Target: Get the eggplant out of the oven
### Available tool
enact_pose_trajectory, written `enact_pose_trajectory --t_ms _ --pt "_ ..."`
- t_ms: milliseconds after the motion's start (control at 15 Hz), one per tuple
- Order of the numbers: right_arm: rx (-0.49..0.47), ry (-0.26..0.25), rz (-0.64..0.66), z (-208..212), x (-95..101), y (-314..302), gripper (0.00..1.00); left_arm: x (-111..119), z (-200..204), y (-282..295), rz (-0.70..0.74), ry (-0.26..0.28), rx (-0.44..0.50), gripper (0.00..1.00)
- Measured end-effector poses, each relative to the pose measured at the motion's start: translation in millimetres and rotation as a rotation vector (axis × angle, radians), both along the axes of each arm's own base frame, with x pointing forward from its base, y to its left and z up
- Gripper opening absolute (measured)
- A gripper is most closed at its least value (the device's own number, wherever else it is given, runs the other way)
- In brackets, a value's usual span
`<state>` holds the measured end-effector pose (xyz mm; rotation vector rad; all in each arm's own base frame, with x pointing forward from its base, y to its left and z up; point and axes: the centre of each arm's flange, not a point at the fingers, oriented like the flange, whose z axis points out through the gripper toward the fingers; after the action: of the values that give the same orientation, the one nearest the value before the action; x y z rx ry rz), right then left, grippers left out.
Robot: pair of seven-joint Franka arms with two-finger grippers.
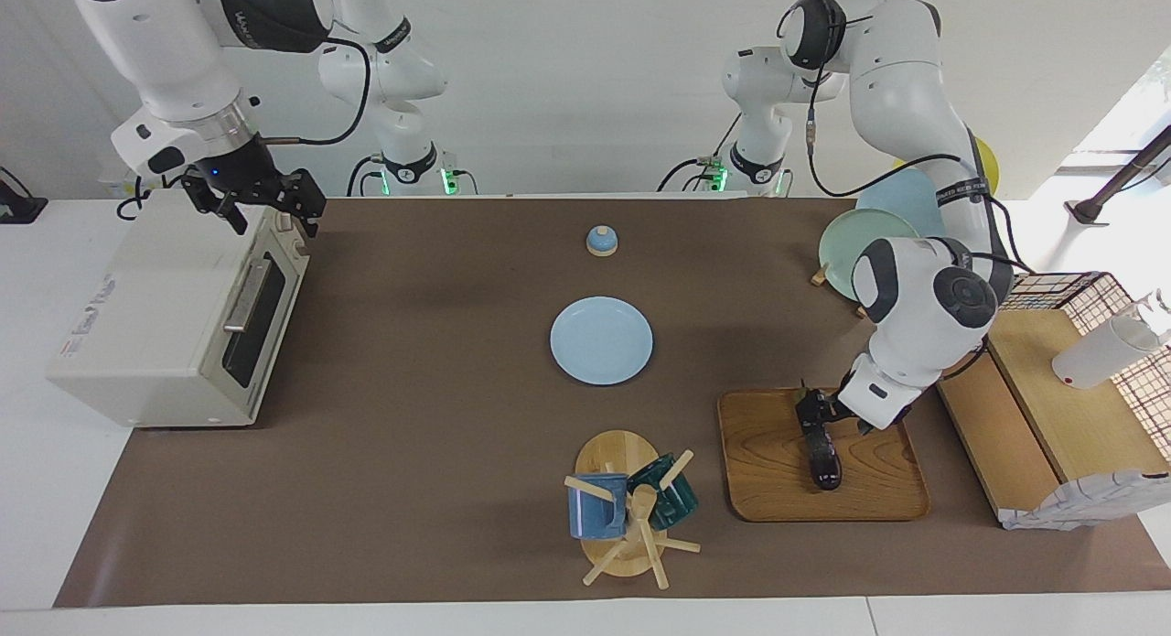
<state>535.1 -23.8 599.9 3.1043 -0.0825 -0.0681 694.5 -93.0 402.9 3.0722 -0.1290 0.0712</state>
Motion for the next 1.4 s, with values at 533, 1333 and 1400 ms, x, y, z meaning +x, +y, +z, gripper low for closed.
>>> enact_pose_trajectory --t_ms 533,1333,1400 --pt "0.0 0.0 -0.001 0 0.0 0 1.0 -82 184 32 0.067 -0.009 0.013 1.0" --pt "0.0 0.0 -0.001 0 0.0 0 1.0 -152 191 29 0.049 0.114 0.038 1.0" --pt "0.0 0.0 -0.001 0 0.0 0 1.0 -153 193 26 0.043 0.111 0.038 1.0"
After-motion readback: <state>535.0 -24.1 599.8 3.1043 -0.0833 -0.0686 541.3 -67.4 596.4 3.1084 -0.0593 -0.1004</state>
